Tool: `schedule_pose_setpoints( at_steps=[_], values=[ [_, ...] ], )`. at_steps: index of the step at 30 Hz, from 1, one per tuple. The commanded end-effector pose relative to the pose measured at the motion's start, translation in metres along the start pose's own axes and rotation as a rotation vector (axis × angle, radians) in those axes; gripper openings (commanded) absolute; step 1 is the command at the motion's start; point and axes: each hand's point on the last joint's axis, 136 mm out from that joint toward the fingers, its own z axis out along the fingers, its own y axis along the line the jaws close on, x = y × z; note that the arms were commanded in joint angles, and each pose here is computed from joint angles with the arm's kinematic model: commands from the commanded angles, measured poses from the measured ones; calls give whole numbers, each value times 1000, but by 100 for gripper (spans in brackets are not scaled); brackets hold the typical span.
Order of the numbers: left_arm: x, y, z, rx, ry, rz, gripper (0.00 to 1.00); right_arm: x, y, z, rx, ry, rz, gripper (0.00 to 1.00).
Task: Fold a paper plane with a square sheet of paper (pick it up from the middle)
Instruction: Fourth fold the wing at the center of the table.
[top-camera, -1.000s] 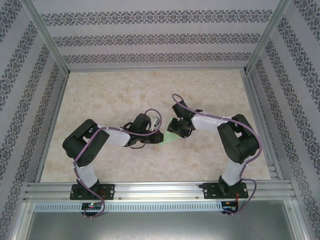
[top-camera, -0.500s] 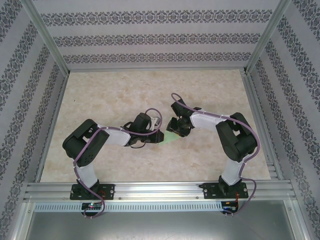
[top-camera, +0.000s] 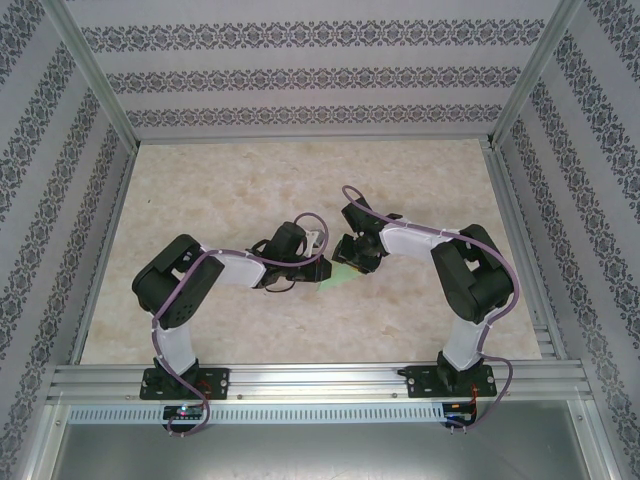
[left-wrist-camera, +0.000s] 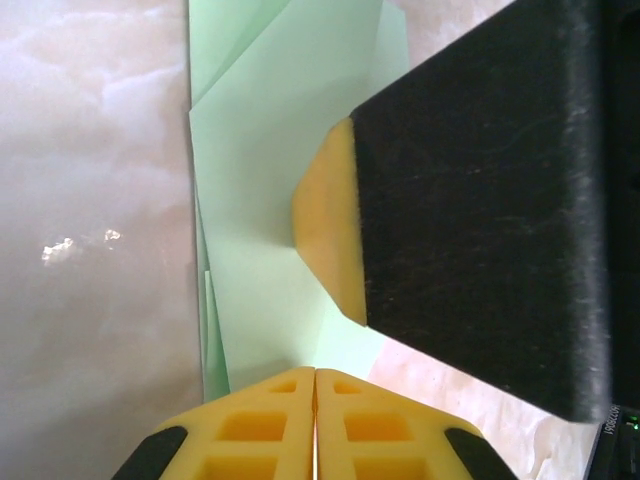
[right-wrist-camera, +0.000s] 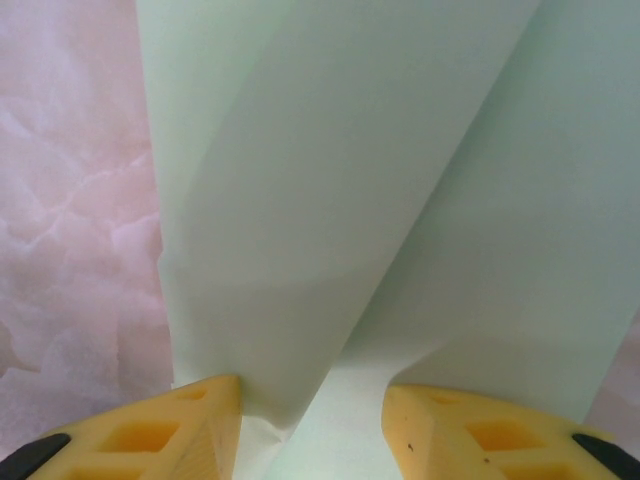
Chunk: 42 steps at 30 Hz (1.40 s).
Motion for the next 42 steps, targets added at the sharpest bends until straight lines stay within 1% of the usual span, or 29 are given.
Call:
schedule_pose_setpoints(
  at_steps=[1, 18, 23, 25, 28, 32, 34, 36, 38, 39, 42],
  values=[
    [-3, -2, 3, -4, -6, 21, 8, 42, -72, 45, 242, 139, 21, 47],
    [8, 16, 5, -68, 30, -2, 4, 42, -71, 44, 236, 139, 23, 46],
    [15, 22, 6, -89, 49, -15, 3, 38, -63, 37, 208, 126, 18, 46],
    [18, 26, 6, -104, 62, -21, 2, 33, -53, 28, 166, 106, 15, 46],
    [24, 33, 6, -131, 81, -33, 1, 16, -26, 0, 64, 43, 2, 47],
    [33, 39, 4, -151, 106, -54, 1, -9, 10, -50, -90, -89, -39, 48],
    [36, 42, 5, -165, 119, -55, 0, -16, 17, -70, -141, -144, -47, 48],
    [36, 44, 6, -170, 122, -57, 0, -20, 21, -80, -190, -173, -60, 46],
    [34, 42, 6, -166, 122, -56, 0, -20, 23, -81, -218, -186, -85, 42],
    [34, 42, 6, -167, 123, -56, 0, -18, 27, -81, -245, -177, -106, 38],
    [33, 43, 7, -174, 126, -56, 0, -13, 42, -74, -313, -149, -158, 23]
  ],
)
